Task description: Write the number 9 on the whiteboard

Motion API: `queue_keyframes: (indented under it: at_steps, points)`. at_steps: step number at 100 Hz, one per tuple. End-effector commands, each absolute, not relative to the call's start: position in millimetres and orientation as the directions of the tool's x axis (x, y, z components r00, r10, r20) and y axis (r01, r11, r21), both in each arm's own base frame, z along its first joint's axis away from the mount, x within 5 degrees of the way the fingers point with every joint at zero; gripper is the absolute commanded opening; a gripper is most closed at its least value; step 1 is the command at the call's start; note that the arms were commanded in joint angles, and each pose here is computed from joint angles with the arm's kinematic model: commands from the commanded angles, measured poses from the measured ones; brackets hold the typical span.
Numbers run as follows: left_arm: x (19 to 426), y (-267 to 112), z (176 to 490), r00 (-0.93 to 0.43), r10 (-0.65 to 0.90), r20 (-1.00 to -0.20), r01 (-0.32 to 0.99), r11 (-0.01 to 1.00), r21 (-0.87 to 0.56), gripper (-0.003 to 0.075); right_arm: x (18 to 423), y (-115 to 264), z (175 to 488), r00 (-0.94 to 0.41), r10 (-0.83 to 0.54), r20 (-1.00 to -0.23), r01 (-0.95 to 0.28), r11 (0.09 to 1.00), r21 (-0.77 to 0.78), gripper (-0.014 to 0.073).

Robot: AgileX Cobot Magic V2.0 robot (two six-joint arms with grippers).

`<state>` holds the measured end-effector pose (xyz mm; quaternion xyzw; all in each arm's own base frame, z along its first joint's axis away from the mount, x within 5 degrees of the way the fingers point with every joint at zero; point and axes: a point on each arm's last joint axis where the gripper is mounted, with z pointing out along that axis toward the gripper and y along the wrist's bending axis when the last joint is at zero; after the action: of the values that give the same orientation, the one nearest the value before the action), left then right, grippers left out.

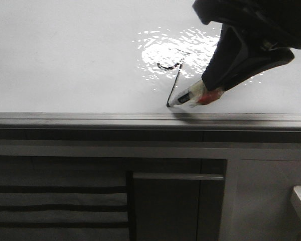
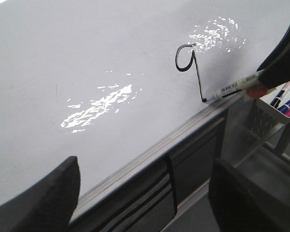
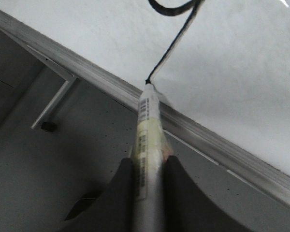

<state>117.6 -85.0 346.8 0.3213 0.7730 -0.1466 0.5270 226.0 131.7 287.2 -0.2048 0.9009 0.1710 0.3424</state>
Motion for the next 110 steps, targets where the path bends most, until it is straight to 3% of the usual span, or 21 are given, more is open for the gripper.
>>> queue_keyframes:
  at_steps: [1, 15, 30, 51, 75, 110]
  points:
    - [118.4, -84.7, 366.5, -0.167, 0.269, -0.948, 0.632, 0.768, 0.107, 0.0512, 218.5, 134.5, 323.1, -0.569, -0.238, -0.787, -0.534, 0.835, 0.133, -0.0045]
    - [121.7, -94.9, 368.9, -0.201, 0.383, -0.902, 0.698, 0.702, 0.142, 0.0512, 193.6, 139.9, 349.8, -0.483, -0.340, -0.807, -0.650, 0.757, 0.070, -0.0045]
    - [124.6, -127.6, 365.2, -0.147, 0.561, -0.815, 0.862, 0.476, 0.173, 0.0512, 165.8, 141.3, 367.6, -0.297, -0.545, -0.784, -0.806, 0.583, -0.100, -0.0045]
    - [131.0, -181.1, 362.8, -0.001, 0.627, -0.779, 0.943, 0.259, 0.207, 0.0512, 139.3, 134.4, 374.7, -0.078, -0.707, -0.703, -0.899, 0.354, -0.256, -0.0045]
    - [136.2, -237.3, 356.1, 0.126, 0.656, -0.744, 0.964, 0.096, 0.248, 0.0512, 140.3, 125.7, 377.8, -0.090, -0.702, -0.707, -0.883, 0.384, -0.268, -0.0045]
    - [149.2, -259.3, 351.0, 0.125, 0.654, -0.746, 0.963, 0.102, 0.251, 0.0512, 140.5, 125.8, 378.0, -0.090, -0.700, -0.708, -0.882, 0.385, -0.270, -0.0046]
